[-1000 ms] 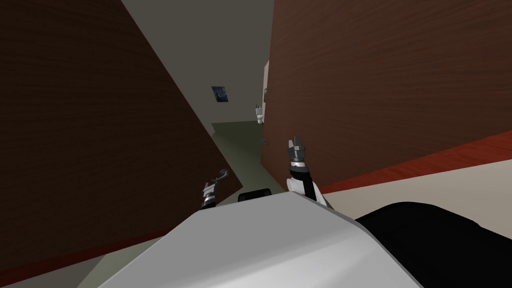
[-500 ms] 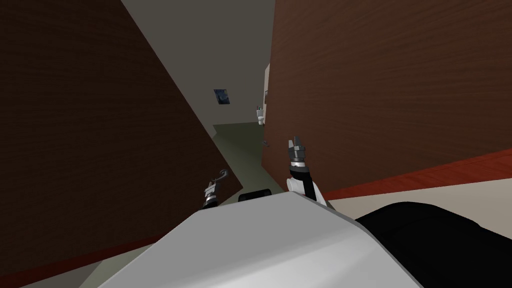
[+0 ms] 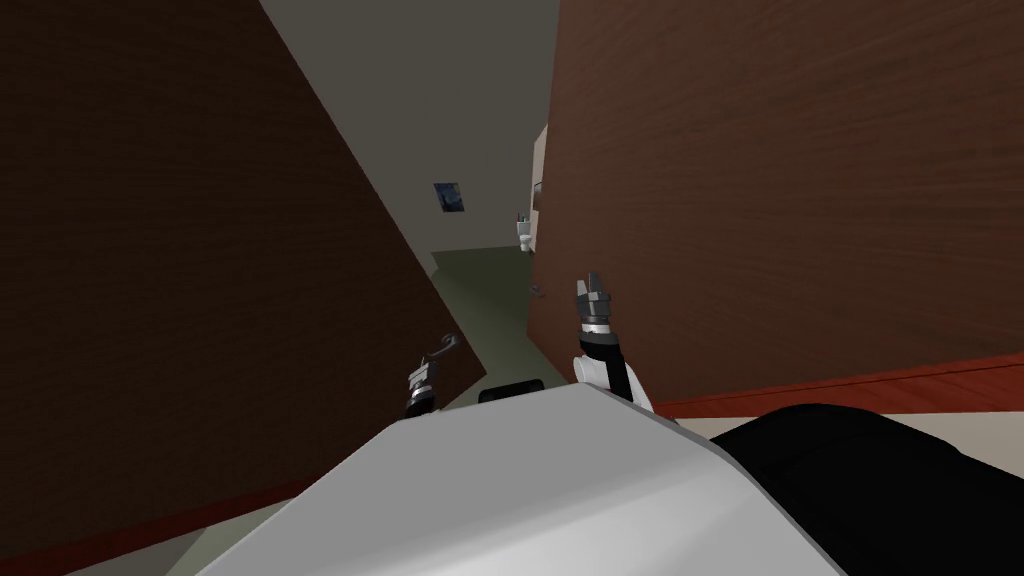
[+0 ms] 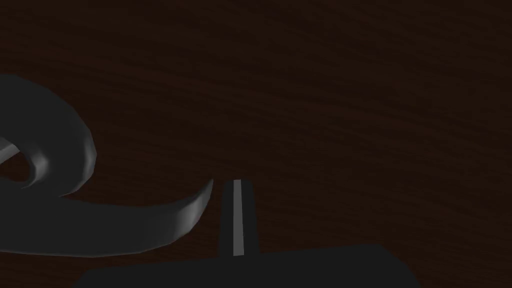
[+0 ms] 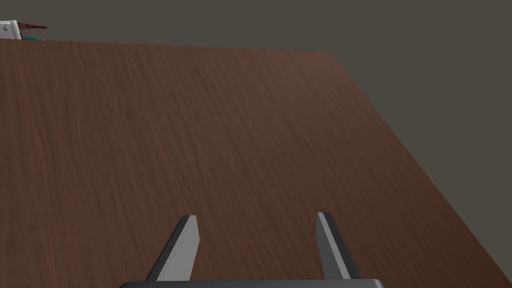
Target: Push the door open
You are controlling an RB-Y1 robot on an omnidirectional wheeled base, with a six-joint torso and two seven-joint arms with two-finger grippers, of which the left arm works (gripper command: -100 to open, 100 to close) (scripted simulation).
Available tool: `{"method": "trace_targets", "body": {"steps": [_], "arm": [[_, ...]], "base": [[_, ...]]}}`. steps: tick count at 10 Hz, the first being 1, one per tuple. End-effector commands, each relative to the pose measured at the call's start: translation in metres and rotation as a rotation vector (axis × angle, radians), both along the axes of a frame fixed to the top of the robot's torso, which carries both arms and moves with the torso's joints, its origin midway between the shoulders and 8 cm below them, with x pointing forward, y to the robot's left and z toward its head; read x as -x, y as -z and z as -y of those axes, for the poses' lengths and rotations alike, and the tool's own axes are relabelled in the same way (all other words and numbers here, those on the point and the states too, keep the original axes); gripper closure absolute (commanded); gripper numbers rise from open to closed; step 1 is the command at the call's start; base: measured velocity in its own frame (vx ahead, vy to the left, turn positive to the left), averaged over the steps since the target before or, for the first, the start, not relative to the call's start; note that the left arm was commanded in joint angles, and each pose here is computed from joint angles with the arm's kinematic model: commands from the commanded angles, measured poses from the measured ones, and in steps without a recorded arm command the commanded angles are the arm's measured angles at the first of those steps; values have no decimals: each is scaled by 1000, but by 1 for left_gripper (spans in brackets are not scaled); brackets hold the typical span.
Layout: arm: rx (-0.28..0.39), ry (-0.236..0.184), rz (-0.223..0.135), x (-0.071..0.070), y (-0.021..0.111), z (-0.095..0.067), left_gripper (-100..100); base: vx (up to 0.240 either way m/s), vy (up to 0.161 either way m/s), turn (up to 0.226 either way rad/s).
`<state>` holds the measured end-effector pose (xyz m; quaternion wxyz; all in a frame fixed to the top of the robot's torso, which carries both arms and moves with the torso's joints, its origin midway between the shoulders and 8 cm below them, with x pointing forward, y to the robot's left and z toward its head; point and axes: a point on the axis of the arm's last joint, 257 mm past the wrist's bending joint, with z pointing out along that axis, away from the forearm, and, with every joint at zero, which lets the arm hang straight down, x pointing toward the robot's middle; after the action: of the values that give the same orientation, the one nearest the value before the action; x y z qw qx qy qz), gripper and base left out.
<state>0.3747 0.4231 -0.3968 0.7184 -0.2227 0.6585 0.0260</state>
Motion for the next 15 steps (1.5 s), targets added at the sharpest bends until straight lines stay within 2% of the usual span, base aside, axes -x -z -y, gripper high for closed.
{"method": "trace_targets", "body": {"steps": [1, 6, 7, 9, 10, 12, 13, 15], "arm": [[46, 2, 11, -3, 1, 2, -100], [221, 5, 85, -20, -2, 10, -100], [227, 5, 88, -20, -2, 10, -100], [314, 7, 123, -29, -3, 15, -100], [323, 8, 126, -29, -3, 15, -100], [414, 10, 162, -38, -4, 21, -100], [427, 10, 167, -38, -4, 21, -100], [522, 13, 202, -47, -5, 29, -100]], "base": [[-51, -31, 4], [-60, -40, 30], [-40, -31, 12], [-49, -29, 33], [-44, -24, 17], [-56, -30, 35], [-54, -25, 16], [-52, -40, 39]]}}
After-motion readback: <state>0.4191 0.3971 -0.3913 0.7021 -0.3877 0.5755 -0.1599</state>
